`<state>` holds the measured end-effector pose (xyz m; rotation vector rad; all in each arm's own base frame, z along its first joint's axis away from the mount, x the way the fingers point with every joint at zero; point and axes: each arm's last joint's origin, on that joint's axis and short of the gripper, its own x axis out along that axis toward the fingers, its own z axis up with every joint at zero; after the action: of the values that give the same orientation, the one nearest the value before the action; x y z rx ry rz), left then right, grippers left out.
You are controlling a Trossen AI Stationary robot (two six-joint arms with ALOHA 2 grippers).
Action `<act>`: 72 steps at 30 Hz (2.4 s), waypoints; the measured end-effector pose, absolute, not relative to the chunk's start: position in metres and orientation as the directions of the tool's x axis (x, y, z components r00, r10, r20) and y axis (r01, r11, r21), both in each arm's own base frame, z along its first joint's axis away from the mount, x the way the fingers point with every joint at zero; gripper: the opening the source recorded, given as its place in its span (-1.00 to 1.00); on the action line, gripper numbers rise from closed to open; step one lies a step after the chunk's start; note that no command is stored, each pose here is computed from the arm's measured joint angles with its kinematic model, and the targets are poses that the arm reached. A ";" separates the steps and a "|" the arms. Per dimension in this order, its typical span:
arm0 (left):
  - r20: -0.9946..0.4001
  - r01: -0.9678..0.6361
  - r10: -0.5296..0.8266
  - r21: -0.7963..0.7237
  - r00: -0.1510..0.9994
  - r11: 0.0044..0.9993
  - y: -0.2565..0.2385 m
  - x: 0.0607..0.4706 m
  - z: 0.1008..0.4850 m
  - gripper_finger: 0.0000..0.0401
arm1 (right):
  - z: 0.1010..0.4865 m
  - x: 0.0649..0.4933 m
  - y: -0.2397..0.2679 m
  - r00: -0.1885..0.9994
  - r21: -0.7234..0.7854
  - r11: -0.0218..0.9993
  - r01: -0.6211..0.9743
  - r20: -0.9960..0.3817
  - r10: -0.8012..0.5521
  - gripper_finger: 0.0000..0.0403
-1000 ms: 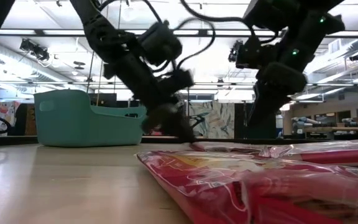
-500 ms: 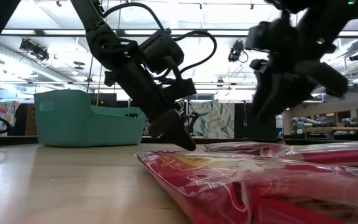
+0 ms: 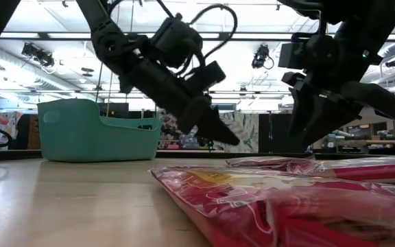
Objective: Sort popcorn bags into baskets
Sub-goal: Put the red popcorn bag into the green bin
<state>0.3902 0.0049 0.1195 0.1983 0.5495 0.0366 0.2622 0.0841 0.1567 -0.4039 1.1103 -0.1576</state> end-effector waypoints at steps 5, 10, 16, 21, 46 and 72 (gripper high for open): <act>-0.516 0.013 0.073 0.161 0.854 0.987 0.003 0.394 0.102 -0.33 | 0.156 0.261 0.084 0.433 -0.399 0.913 -0.087 -0.841 -0.326 -0.18; -0.521 0.001 0.080 0.154 0.849 0.988 0.006 0.396 0.086 -0.33 | 0.154 0.258 0.084 0.412 -0.426 0.893 -0.145 -0.847 -0.337 -0.18; -0.530 -0.011 0.082 0.136 0.844 0.991 0.006 0.396 0.083 -0.33 | 0.147 0.253 0.084 0.407 -0.441 0.877 -0.188 -0.848 -0.339 -0.18; -0.529 -0.011 0.082 0.136 0.845 0.991 0.006 0.396 0.082 -0.33 | 0.139 0.249 0.084 0.425 -0.469 0.863 -0.188 -0.831 -0.359 -0.18; -0.532 -0.025 0.083 0.116 0.843 0.993 0.006 0.395 0.081 -0.33 | 0.131 0.259 0.079 0.610 -0.531 0.812 -0.242 -0.734 -0.298 -0.18; -0.581 0.024 0.056 0.130 0.812 0.991 0.000 0.384 0.119 -0.33 | 0.139 0.271 0.075 0.690 -0.548 0.817 -0.178 -0.662 -0.294 -0.92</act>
<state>0.3837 0.0005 0.1194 0.1333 0.6233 0.0171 0.2713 0.0749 0.1392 -0.6290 0.8211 -0.0697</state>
